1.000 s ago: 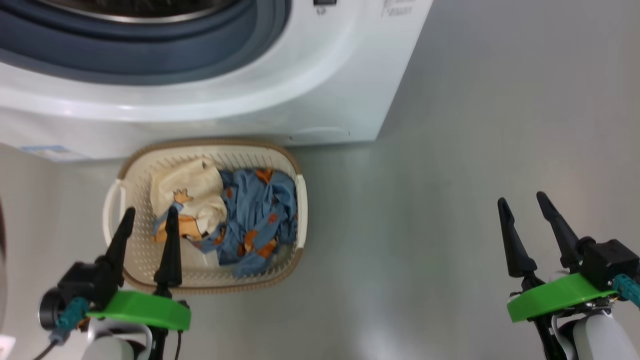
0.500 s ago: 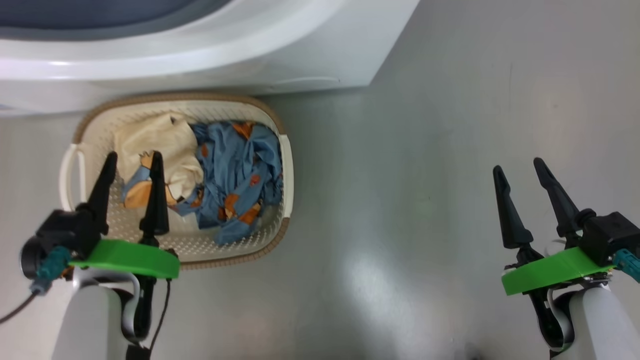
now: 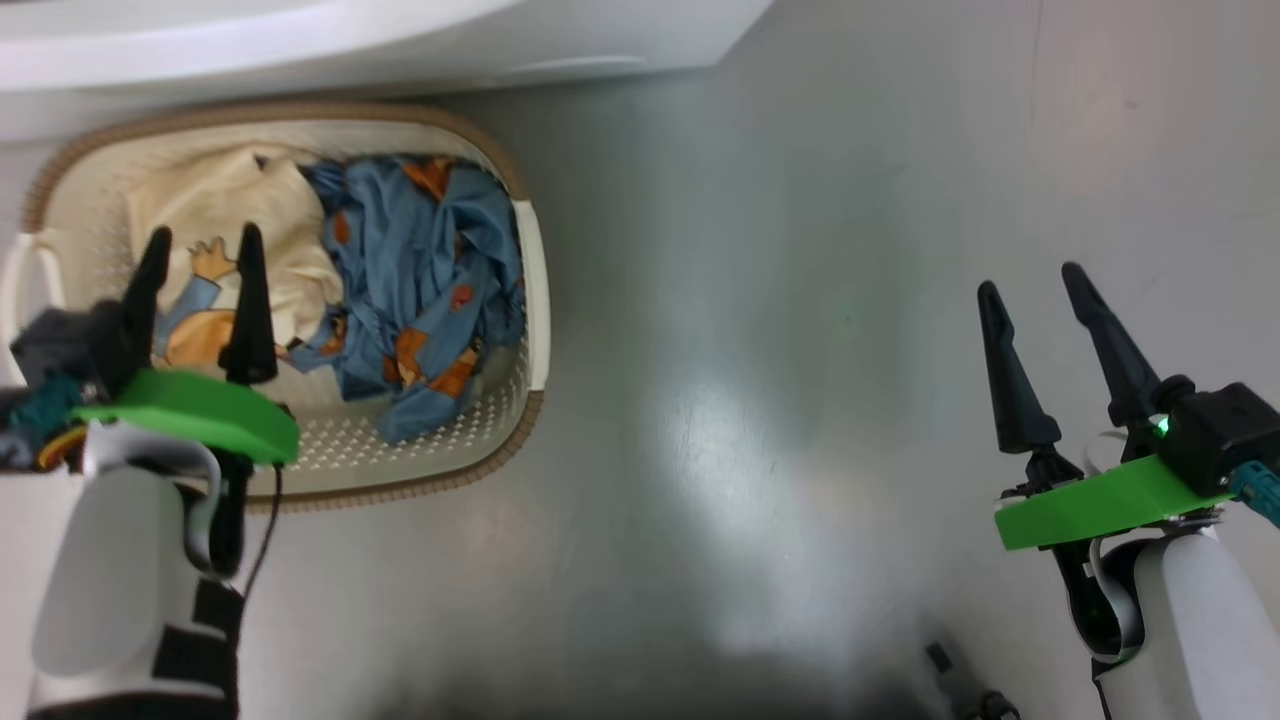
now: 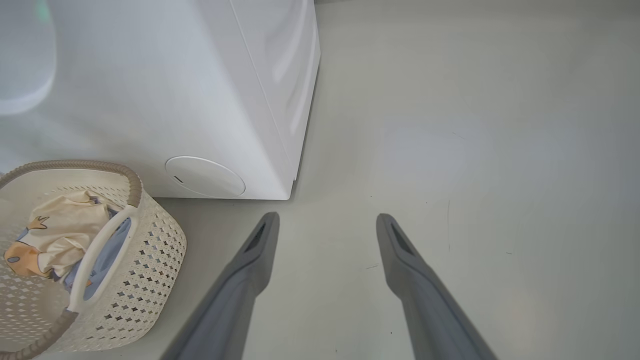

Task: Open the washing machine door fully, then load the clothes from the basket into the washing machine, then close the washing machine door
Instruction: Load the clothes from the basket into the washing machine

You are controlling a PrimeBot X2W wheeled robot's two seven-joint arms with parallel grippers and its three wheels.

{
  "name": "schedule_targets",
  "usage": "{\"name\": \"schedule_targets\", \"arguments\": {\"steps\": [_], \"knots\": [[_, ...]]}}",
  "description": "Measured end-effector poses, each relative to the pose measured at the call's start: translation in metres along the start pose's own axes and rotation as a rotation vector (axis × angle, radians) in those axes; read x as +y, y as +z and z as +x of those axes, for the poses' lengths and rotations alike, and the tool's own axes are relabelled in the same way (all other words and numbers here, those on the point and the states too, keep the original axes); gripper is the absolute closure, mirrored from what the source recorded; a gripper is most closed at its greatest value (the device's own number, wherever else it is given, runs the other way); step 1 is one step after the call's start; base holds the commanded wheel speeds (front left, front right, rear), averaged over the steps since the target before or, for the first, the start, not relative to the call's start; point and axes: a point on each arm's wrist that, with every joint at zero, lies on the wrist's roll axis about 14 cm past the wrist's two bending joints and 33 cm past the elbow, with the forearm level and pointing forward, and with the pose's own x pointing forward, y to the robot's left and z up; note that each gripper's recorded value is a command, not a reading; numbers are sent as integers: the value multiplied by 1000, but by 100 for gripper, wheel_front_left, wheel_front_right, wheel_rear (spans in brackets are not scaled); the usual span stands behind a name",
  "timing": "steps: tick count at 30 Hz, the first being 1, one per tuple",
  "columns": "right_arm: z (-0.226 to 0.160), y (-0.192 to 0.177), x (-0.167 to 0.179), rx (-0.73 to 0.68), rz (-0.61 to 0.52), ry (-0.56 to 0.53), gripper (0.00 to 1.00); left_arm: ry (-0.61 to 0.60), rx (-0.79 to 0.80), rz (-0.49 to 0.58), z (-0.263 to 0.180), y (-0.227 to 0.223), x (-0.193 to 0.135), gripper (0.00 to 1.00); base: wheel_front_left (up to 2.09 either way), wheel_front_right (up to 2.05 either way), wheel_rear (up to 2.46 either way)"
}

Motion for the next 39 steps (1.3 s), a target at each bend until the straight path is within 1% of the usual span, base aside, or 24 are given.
{"name": "schedule_targets", "arguments": {"steps": [4,6,7,11,22,27,32,35,39], "knots": [[1,-13,-4,28,0,-11,0,14,79,10,14,-26,8,0,0,0,0],[1,-19,-5,41,4,-15,0,45,128,20,19,-41,15,0,0,0,0],[1,-19,-5,41,4,-15,0,45,128,20,19,-41,15,0,0,0,0],[1,-30,-7,66,7,-23,0,81,219,26,27,-67,26,0,0,0,0],[-4,-45,-20,103,13,-68,0,157,412,54,47,-109,40,0,0,0,0],[-6,-50,-18,116,21,-70,0,155,474,61,57,-116,38,0,0,0,0],[-10,-53,-21,124,37,-87,0,126,583,132,59,-132,38,0,0,0,0],[-12,-54,-24,125,57,-104,0,111,644,158,60,-142,34,0,0,0,0],[-14,-56,-26,133,55,-113,0,107,693,172,62,-151,35,0,0,0,0]]}}
